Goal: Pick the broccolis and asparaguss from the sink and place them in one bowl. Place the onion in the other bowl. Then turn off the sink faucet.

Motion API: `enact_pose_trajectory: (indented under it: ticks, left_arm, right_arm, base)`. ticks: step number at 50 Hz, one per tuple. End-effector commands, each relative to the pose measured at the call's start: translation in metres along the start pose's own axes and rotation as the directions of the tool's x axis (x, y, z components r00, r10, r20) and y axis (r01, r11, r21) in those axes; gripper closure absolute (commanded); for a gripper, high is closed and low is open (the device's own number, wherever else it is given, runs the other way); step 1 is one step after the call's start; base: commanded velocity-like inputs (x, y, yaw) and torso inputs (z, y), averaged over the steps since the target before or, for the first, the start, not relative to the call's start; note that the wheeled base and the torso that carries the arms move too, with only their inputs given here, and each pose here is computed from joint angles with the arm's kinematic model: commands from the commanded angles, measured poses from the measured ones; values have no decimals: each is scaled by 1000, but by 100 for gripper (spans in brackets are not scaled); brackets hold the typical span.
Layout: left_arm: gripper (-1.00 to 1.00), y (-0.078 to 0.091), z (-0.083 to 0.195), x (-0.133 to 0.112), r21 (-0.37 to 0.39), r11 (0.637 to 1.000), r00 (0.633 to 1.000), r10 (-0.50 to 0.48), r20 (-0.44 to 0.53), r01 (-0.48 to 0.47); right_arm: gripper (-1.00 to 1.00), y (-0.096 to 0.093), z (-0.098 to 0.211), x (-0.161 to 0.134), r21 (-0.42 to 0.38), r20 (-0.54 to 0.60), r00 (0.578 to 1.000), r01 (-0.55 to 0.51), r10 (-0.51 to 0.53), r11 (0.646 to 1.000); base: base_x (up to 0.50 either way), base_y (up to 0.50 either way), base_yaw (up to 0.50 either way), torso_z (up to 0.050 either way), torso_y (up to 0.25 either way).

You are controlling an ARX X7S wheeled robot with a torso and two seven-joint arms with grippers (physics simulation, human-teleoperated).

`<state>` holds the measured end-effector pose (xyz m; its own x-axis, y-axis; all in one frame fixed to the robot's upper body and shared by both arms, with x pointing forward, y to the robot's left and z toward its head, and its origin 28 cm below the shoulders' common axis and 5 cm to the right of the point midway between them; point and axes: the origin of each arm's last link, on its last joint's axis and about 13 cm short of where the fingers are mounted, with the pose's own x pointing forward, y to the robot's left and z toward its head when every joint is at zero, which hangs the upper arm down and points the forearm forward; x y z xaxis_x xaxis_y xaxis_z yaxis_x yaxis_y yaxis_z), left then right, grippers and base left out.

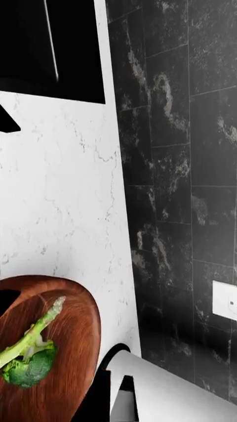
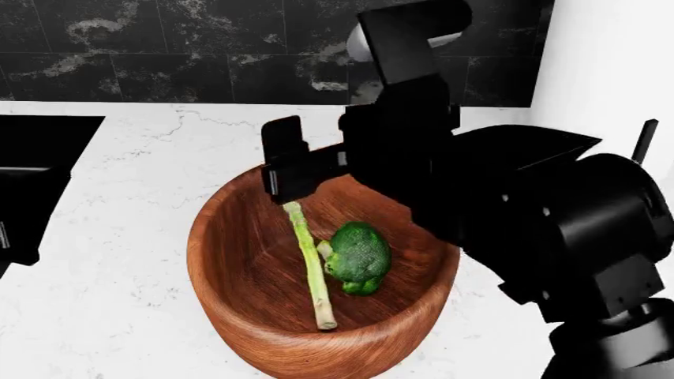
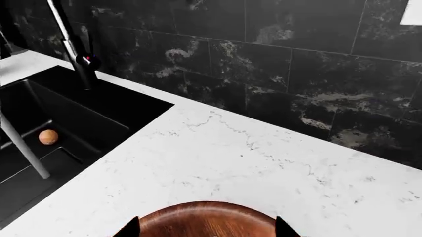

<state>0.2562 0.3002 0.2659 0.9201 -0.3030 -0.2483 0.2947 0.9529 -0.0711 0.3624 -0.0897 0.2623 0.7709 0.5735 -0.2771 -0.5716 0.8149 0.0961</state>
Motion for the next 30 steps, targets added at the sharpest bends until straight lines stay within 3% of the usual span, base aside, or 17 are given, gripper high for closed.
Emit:
enact_pose_trajectory:
  ticks: [1,3,10,19,27,30]
  left_arm:
    - [-100,-6,-3,6,8,1000,1000,-17,-9,17]
    - [-100,-8,-4,8,-25,998,998,-53,-14,53]
    - [-100,-9,-2,18,3,1000,1000,-26,10,26]
    - [-100,-12,0,20,13,1000,999,-26,30,26]
    - [-100,-11,1,19,34,999,998,-19,59,17]
    - [-100,-10,1,18,46,999,998,-13,67,10]
  right_arm:
    - [-100,3,5,-57,-41,154,982,119,-111,992]
    - [-100,3,-3,-69,-46,164,978,137,-128,990]
    - [-100,7,-21,-109,-38,210,959,204,-192,978]
    - [-100,10,-41,-148,37,243,925,291,-291,956]
    - [-100,10,-40,-171,76,268,902,329,-337,941]
    - [-100,10,-30,-177,51,269,902,336,-337,940]
  base:
    - [0,0,0,0,0]
    - [0,0,0,0,0]
    - [0,0,0,0,0]
    - [0,0,0,0,0]
    - [0,0,0,0,0]
    - [0,0,0,0,0]
